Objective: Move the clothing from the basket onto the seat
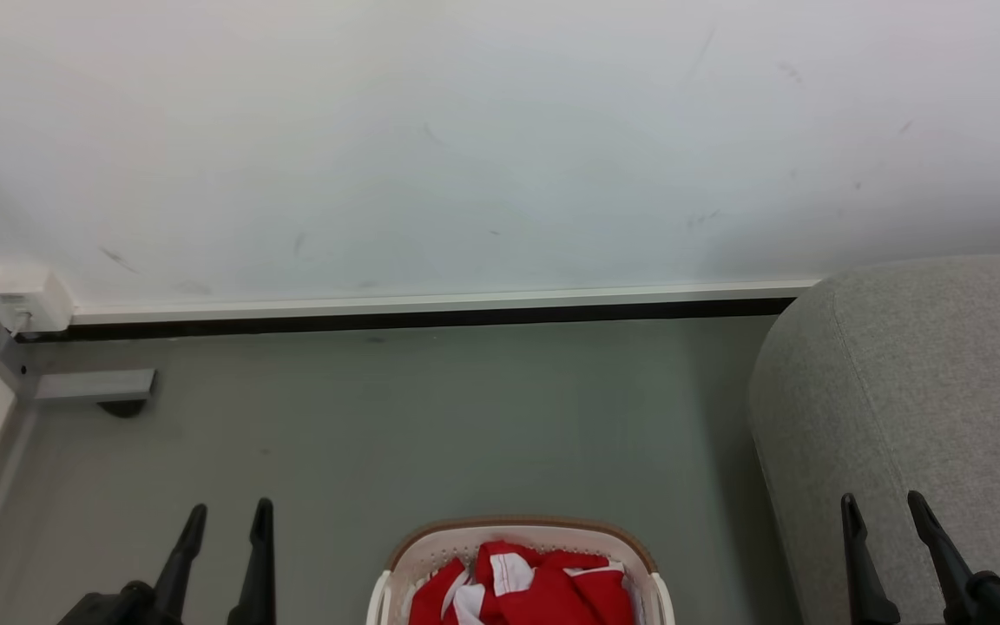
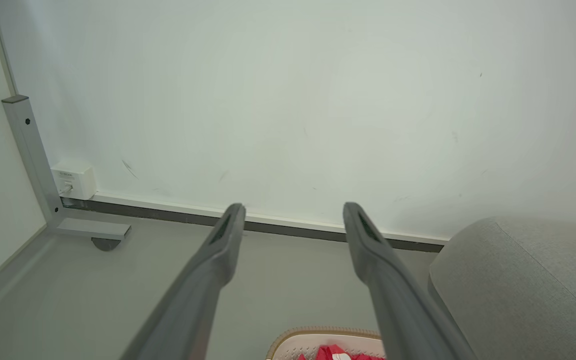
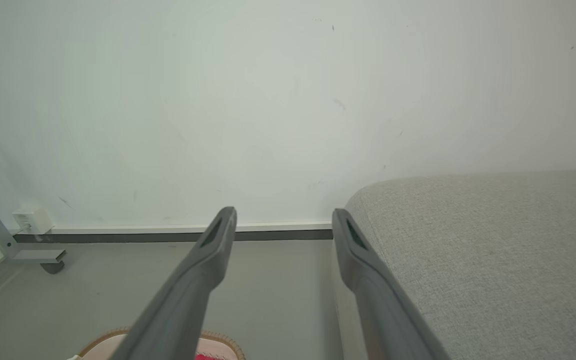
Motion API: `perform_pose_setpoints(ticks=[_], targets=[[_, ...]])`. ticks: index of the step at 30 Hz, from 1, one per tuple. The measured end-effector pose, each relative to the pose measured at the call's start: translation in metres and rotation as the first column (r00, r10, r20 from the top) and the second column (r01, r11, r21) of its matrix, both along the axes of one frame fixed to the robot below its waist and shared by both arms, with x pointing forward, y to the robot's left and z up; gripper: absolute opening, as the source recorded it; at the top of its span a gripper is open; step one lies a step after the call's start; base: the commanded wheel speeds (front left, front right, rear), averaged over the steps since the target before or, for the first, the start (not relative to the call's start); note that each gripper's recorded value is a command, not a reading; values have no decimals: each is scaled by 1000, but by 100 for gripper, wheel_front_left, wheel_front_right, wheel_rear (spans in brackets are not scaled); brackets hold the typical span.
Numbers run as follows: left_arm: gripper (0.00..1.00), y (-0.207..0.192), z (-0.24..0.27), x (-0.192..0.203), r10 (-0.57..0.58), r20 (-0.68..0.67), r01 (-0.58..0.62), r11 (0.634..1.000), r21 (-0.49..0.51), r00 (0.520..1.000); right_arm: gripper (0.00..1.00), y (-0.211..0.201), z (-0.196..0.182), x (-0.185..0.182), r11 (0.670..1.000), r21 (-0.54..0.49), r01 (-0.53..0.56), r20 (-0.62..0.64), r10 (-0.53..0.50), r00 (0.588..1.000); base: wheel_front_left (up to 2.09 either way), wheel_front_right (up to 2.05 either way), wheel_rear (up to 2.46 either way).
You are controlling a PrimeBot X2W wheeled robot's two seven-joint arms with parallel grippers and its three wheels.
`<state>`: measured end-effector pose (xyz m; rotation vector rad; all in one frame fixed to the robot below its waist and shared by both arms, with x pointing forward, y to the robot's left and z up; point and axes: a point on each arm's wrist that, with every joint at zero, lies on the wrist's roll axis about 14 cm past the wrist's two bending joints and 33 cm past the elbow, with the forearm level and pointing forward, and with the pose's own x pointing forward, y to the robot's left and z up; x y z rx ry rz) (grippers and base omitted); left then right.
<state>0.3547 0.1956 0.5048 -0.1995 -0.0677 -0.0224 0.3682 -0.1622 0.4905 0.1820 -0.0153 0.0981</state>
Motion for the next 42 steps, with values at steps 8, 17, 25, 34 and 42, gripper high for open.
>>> perform_pose_setpoints(ticks=[8,17,25,34,42], targets=[[100,-2,-1,-1,-7,4,7,999,32,1000,100,-3,-4,-2,1000,-28,6,-1,-6,1000,0,0,0],[100,-5,-3,-4,-26,5,25,996,86,1000,100,-3,-3,-4,998,-68,1,12,0,1000,0,0,0],[100,-5,-7,-5,-25,-5,25,997,76,1000,100,-3,-3,-4,999,-42,5,11,-5,1000,0,0,0],[100,-4,-7,-6,-23,-7,24,998,66,1000,100,-2,-7,-5,1000,-15,5,-3,-5,1000,0,0,0],[100,-4,-8,-6,-23,-10,24,998,64,1000,100,0,-8,-5,1000,-14,0,-6,-1,1000,0,0,0]])
